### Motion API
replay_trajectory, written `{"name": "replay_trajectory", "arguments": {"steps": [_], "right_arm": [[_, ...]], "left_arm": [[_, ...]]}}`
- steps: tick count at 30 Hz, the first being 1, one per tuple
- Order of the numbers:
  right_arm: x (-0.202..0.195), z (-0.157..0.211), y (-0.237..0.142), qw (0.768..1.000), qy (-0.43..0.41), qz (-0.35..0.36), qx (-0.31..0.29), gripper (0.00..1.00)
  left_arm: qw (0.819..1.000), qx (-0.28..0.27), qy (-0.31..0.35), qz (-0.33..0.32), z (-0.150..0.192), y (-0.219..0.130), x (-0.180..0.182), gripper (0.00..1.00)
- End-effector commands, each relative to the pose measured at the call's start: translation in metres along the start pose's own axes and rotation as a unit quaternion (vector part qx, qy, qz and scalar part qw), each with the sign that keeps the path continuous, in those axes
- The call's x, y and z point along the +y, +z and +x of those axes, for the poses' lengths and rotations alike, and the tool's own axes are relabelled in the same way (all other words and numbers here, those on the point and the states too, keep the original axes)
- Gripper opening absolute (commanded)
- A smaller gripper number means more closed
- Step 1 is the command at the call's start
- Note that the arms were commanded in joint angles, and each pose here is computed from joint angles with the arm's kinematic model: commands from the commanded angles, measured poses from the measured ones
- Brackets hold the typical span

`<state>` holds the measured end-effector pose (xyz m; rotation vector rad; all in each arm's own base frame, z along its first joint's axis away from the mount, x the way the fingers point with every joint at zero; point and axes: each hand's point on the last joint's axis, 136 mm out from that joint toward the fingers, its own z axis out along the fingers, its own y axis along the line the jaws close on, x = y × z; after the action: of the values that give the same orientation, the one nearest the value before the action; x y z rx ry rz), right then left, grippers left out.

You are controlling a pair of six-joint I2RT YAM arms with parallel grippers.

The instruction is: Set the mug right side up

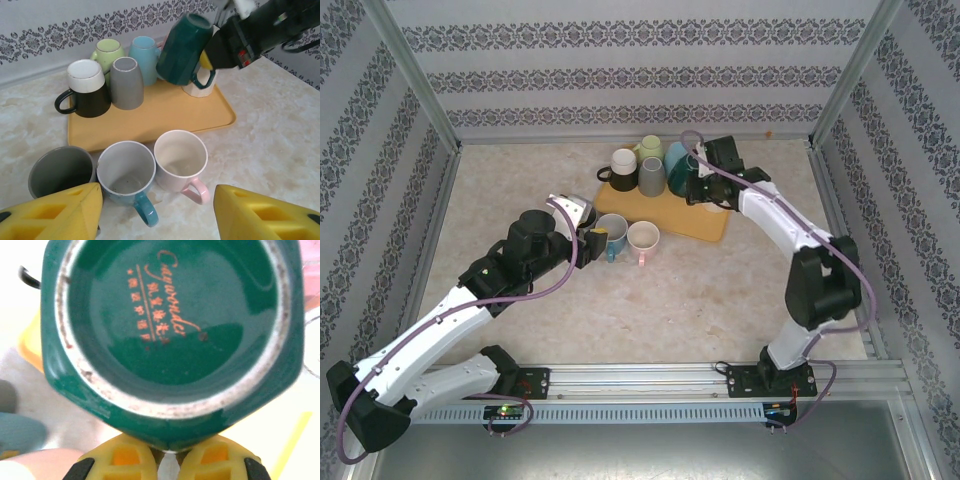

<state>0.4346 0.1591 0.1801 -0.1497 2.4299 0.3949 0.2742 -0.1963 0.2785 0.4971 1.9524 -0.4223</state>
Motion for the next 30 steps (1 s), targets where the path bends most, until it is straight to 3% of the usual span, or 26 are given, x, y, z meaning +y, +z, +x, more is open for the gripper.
{"name": "replay_trajectory", "arguments": {"steps": [1, 9, 13, 23, 30], "right_arm": [[0.043, -0.057, -0.068, 0.983, 0.028, -0.108, -0.144, 0.0], [0.095, -0.073, -0.176, 0.923, 0.069, -0.279, -0.255, 0.0], [0.11, -0.07, -0.219, 0.887, 0.089, -0.346, -0.294, 0.0], [0.137, -0.047, -0.298, 0.811, 0.102, -0.459, -0.349, 0.0], [0.157, -0.032, -0.32, 0.785, 0.091, -0.498, -0.358, 0.0]], "left_arm": [[1.0, -0.01, 0.007, 0.011, -0.01, -0.003, -0.003, 0.64], [0.993, -0.006, -0.055, 0.106, -0.046, -0.012, -0.038, 0.74], [0.973, -0.032, -0.115, 0.196, -0.077, -0.024, -0.068, 0.76], [0.883, -0.092, -0.259, 0.38, -0.126, -0.029, -0.1, 0.87], [0.828, -0.107, -0.25, 0.49, -0.141, -0.028, -0.122, 0.85]]}}
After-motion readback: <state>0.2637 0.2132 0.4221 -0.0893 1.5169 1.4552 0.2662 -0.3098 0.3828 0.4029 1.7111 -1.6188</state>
